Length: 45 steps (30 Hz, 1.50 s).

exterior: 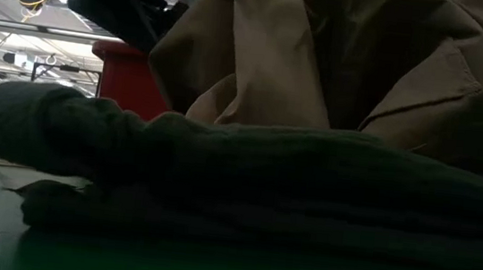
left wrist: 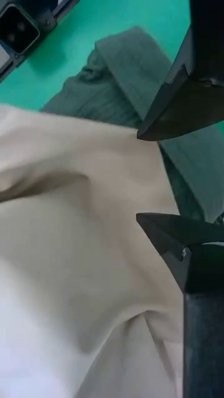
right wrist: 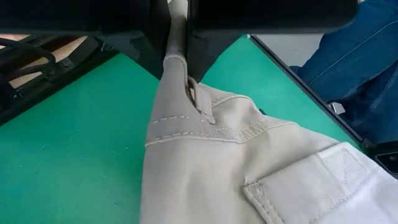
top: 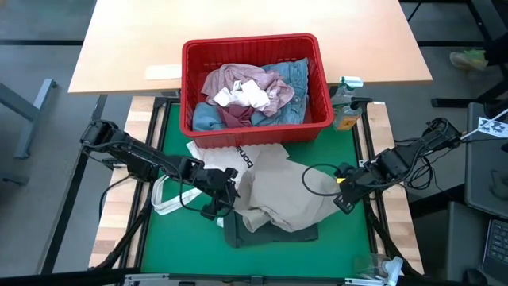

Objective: Fold laundry
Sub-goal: Fold the grey shorts

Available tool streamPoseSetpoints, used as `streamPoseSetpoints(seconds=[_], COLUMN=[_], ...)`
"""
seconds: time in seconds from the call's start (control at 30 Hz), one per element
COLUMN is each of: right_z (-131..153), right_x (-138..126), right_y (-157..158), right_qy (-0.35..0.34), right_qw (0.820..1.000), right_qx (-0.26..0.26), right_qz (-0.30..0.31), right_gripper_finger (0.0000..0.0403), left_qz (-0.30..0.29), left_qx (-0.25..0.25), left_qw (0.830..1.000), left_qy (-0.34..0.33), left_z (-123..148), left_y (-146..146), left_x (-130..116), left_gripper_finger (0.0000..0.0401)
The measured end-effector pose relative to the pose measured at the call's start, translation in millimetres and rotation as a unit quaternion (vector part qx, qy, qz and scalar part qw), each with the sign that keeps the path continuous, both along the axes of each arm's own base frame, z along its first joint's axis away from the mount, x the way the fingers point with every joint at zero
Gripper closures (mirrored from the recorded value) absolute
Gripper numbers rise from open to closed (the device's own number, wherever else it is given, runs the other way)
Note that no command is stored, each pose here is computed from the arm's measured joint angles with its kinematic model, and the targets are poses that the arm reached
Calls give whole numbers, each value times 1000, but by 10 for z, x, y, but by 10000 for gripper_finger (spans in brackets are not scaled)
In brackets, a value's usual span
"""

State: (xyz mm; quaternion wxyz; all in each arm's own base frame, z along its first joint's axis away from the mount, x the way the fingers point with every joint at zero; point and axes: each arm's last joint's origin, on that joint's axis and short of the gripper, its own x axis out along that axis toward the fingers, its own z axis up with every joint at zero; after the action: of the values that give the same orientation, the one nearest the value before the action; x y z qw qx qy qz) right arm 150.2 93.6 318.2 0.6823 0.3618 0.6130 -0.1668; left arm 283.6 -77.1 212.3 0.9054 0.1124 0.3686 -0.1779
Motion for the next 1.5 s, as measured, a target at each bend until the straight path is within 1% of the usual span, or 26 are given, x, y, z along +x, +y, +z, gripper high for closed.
streamPoseSetpoints(seconds=[0.1,0.2,0.33,0.53,0.57,0.63,0.7,0.73,0.8,0.87,0.9,0.93,1.03,1.13,1.2,1.3,1.37,1.43,1.5], right_z=[-1,-1,-1,-2,-2,-1,6,12,32,71,103,142,306,505,629,778,847,892,915], right_x=[-1,0,0,6,7,13,38,55,103,162,192,219,285,289,255,175,129,87,48], right_y=[0,0,0,-10,-11,-13,-8,-1,20,53,71,88,128,132,112,64,36,18,4], right_qy=[0,0,0,-10,-11,-17,-36,-49,-81,-125,-153,-183,-287,-383,-433,-482,-503,-514,-517], right_qw=[1000,1000,1000,1000,1000,1000,999,998,996,992,987,982,954,916,893,867,854,845,840], right_qx=[0,0,0,-17,-19,-25,-31,-33,-31,-19,-10,-1,27,53,67,92,103,116,129], right_qz=[0,0,0,-5,-5,-7,-6,-2,9,29,40,52,84,102,103,91,87,91,99], right_gripper_finger=[379,379,379,379,379,379,379,379,379,379,379,379,379,379,379,379,379,379,379], left_qz=[-6,2,10,12,18,49,67,73,83,90,89,88,86,83,86,95,92,81,64], left_qx=[5,26,41,23,27,35,47,50,63,68,63,56,36,28,26,27,15,-1,-10], left_qw=[1000,999,999,1000,999,998,996,996,994,992,991,991,989,982,975,963,957,955,959], left_qy=[8,19,9,-8,-7,-16,-24,-32,-44,-63,-74,-83,-117,-166,-202,-250,-274,-284,-277], left_z=[-11,-33,-35,-117,-152,-206,-212,-199,-148,-50,22,94,314,582,758,985,1105,1173,1171], left_y=[-44,-68,-112,-224,-241,-271,-287,-291,-295,-298,-294,-292,-285,-287,-282,-259,-257,-273,-319], left_x=[-26,-57,-56,38,53,94,96,100,75,33,6,-30,-143,-316,-451,-659,-793,-894,-946], left_gripper_finger=[206,206,206,206,206,209,228,243,288,345,371,385,389,395,398,398,399,399,399])
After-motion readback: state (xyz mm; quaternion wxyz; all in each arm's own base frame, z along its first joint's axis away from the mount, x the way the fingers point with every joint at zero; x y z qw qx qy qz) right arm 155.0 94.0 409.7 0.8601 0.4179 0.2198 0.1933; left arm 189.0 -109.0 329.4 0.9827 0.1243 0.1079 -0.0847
